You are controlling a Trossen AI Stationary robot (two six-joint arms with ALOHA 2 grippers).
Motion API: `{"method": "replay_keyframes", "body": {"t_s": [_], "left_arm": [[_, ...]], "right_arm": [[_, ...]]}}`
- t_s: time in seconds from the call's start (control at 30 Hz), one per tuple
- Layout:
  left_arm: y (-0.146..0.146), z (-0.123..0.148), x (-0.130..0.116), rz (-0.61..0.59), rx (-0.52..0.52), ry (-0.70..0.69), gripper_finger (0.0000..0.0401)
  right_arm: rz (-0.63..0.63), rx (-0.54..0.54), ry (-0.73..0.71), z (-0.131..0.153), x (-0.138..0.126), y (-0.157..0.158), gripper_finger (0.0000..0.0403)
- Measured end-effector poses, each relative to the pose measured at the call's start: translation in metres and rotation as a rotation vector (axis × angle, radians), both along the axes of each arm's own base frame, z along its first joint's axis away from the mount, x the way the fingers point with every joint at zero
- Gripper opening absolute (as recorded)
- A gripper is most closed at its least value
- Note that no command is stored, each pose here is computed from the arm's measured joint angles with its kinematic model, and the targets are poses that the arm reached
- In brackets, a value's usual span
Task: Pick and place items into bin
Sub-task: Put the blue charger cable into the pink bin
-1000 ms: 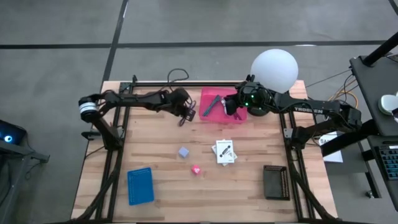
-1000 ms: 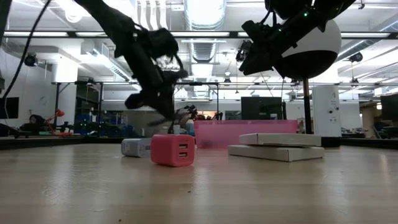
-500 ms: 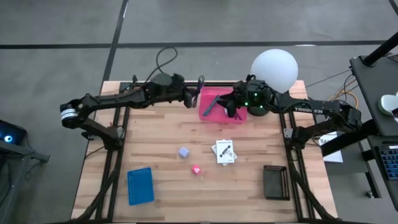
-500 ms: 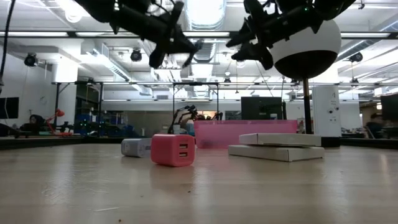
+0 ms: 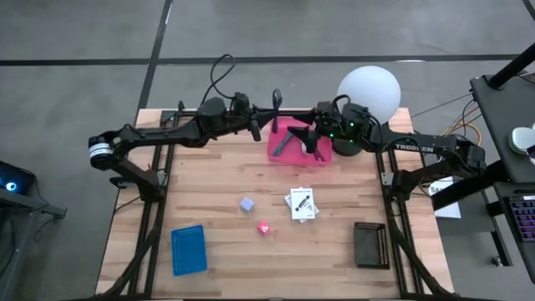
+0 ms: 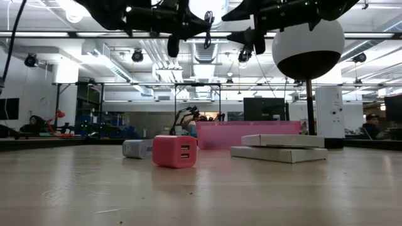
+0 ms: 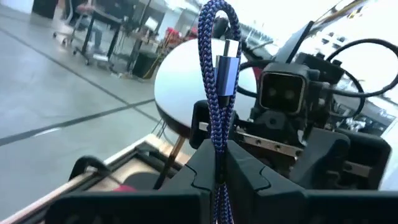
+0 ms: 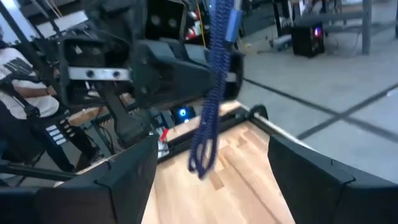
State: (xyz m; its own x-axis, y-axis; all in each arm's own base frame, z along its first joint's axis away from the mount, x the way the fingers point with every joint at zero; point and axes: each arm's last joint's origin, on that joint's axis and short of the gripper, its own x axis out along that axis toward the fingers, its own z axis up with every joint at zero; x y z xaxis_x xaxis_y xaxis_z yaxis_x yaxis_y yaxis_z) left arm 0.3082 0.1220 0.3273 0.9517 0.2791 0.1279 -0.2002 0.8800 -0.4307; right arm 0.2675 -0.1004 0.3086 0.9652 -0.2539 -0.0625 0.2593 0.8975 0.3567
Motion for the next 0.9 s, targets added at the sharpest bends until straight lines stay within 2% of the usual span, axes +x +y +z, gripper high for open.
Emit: {"method": "replay_keyframes", "body": {"t_s": [0.17,0.33,0.63,0.9], "left_arm": [[0.0,-0.004,0.011,-0.03,0.026,-0.062,0.0003],[-0.001,-0.003,0.021,-0.166,0.082,-0.127,0.0003],[0.0,-0.001,0.024,-0.164,0.1,-0.139,0.0003],[0.0,0.0,0.024,-0.122,0.17,-0.135,0.0003]], "right_arm": [[0.002,-0.037,0.009,0.0,0.0,0.0,0.0279],[0.005,-0.067,0.029,-0.001,0.0,0.0,0.0274],[0.006,-0.056,0.049,-0.003,0.0,0.0,0.0274],[0.058,-0.057,0.033,-0.002,0.0,0.002,0.0262]]}}
